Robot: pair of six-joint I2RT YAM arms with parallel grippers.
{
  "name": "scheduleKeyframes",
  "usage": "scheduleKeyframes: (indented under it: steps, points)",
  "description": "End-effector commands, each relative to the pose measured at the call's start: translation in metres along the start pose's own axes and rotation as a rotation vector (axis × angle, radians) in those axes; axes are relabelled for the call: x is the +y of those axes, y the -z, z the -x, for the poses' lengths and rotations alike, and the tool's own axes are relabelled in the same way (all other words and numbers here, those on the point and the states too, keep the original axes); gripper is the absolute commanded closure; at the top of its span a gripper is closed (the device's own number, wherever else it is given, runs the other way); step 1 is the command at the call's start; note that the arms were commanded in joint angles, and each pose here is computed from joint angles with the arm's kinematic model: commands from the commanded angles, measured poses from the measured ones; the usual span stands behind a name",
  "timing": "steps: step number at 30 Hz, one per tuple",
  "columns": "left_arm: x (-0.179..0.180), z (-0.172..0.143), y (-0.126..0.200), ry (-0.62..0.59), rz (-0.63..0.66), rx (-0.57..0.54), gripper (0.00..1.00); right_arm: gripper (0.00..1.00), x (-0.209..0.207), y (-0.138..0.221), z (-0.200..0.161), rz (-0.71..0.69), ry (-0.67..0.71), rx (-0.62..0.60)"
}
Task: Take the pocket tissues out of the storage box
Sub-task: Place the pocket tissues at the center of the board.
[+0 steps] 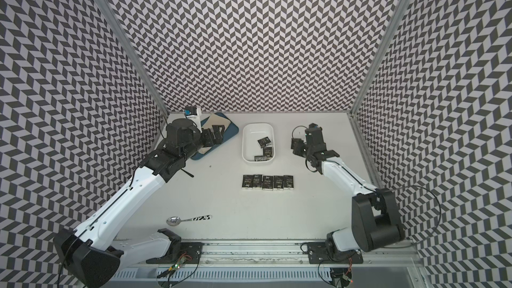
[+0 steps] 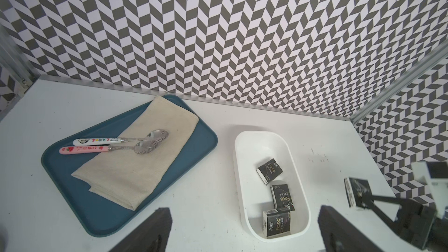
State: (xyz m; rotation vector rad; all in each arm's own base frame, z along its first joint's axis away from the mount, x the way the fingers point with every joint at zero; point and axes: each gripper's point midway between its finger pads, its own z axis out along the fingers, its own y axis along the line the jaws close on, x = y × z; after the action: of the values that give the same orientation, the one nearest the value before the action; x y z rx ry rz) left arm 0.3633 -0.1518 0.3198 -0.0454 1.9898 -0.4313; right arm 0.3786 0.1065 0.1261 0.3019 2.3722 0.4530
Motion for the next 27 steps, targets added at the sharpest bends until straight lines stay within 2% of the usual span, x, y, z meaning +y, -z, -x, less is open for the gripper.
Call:
scheduleKeyframes:
  steps: [1, 8, 15, 20, 23, 27]
  points:
    - [-0.011, 0.013, 0.001, 0.005, -0.047, -0.029, 0.01, 0.84, -0.025, 0.01, -0.037, -0.054, 0.013, 0.055]
    - [-0.011, 0.007, 0.003, 0.007, -0.057, -0.021, 0.01, 0.84, -0.049, 0.01, -0.083, -0.077, -0.036, 0.125]
    - [-0.01, 0.009, 0.005, 0.003, -0.047, -0.028, 0.01, 0.81, -0.06, 0.003, -0.109, -0.087, -0.04, 0.183]
    - [-0.01, 0.007, 0.001, 0.009, -0.047, -0.018, 0.01, 0.62, -0.06, 0.007, -0.095, -0.115, -0.024, 0.152]
    - [-0.01, 0.004, -0.001, 0.01, -0.044, -0.007, 0.01, 0.56, -0.058, 0.011, -0.08, -0.133, -0.022, 0.109]
    - [-0.009, 0.008, 0.002, 0.005, -0.035, -0.014, 0.01, 0.53, -0.061, 0.007, -0.075, -0.146, -0.028, 0.106]
